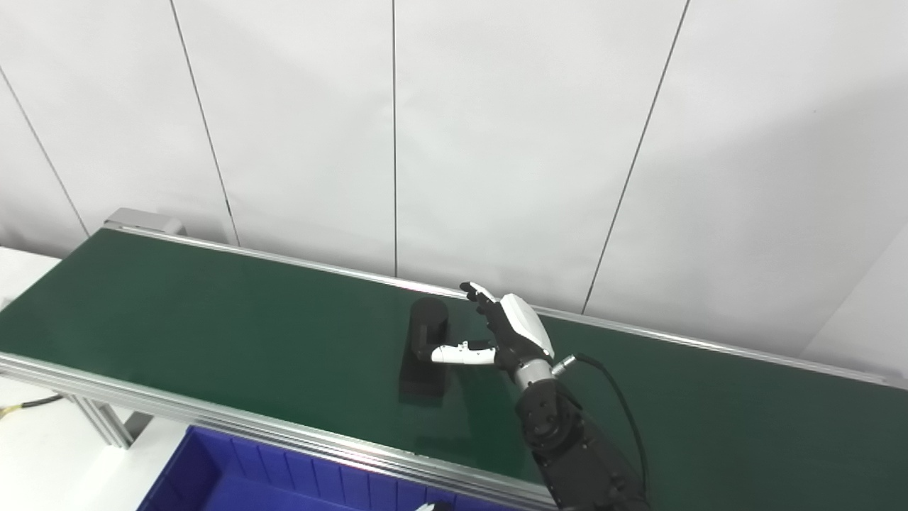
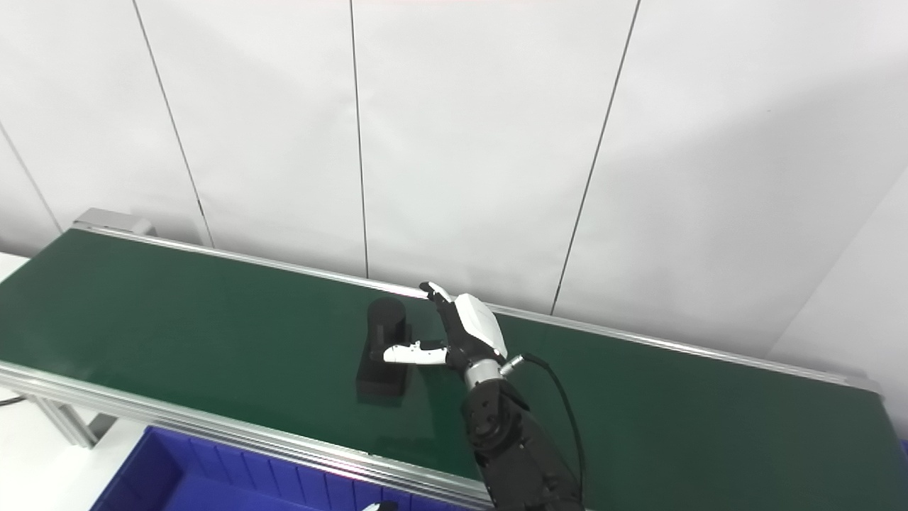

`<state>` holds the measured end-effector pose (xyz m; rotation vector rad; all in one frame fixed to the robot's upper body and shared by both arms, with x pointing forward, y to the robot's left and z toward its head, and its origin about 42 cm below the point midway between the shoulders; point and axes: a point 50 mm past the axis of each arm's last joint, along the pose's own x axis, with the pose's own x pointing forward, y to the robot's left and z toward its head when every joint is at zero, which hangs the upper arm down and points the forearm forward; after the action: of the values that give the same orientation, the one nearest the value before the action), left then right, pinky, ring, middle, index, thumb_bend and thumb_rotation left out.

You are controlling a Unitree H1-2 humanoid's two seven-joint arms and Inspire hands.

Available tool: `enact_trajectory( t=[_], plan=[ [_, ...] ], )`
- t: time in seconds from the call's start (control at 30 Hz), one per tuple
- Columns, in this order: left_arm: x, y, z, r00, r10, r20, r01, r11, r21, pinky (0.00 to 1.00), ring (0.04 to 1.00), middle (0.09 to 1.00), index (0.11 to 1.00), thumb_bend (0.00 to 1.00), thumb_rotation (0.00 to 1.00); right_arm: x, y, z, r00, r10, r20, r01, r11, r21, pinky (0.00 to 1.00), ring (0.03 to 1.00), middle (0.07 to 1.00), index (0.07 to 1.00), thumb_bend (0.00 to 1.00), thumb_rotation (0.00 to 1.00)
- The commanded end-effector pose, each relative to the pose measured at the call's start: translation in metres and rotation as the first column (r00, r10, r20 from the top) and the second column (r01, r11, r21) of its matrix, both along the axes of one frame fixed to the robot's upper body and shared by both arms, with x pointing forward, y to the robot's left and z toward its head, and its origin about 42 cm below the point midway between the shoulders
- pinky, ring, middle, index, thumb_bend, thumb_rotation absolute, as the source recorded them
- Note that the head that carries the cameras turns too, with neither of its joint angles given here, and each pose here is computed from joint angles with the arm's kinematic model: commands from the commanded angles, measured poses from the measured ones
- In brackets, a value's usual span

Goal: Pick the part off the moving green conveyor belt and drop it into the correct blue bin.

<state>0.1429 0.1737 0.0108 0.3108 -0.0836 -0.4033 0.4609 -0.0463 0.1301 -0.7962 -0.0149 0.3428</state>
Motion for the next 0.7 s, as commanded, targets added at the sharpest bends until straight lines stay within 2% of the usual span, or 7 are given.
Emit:
enact_trajectory(
  t=[0.0, 0.4, 0.53, 0.6, 0.67],
  plan=[
    [0.004, -0.001, 0.011, 0.999, 0.005, 0.042, -0.003, 0.999, -0.053, 0.91, 0.945, 0.958, 0.914, 0.85, 0.48, 0.01, 0.023, 0.029, 0.991, 0.049, 0.122, -0.055, 0.998, 0.04, 0.78, 0.851, 0.888, 0.911, 1.0, 0.5],
    [0.0, 0.001, 0.014, 0.998, 0.027, 0.051, -0.024, 0.998, -0.056, 0.92, 0.945, 0.952, 0.911, 0.87, 0.49, 0.016, 0.036, 0.014, 0.997, 0.017, 0.081, -0.023, 0.997, 0.074, 0.82, 0.878, 0.906, 0.903, 0.99, 0.46],
    [-0.002, 0.005, 0.016, 0.998, 0.026, 0.054, -0.023, 0.998, -0.053, 0.95, 0.956, 0.961, 0.92, 0.86, 0.48, 0.013, 0.041, 0.01, 0.996, -0.026, 0.086, 0.012, 0.987, 0.161, 0.68, 0.766, 0.815, 0.824, 0.88, 0.23],
    [-0.004, 0.006, 0.017, 0.998, 0.03, 0.053, -0.027, 0.998, -0.056, 0.95, 0.957, 0.963, 0.923, 0.86, 0.48, 0.011, 0.043, 0.007, 0.994, -0.066, 0.086, 0.047, 0.978, 0.203, 0.65, 0.731, 0.787, 0.803, 0.84, 0.18],
    [-0.006, 0.008, 0.018, 0.998, 0.039, 0.044, -0.036, 0.997, -0.067, 0.93, 0.954, 0.962, 0.921, 0.87, 0.47, 0.009, 0.043, 0.004, 0.99, -0.102, 0.094, 0.076, 0.967, 0.244, 0.57, 0.662, 0.727, 0.759, 0.78, 0.08]
  ],
)
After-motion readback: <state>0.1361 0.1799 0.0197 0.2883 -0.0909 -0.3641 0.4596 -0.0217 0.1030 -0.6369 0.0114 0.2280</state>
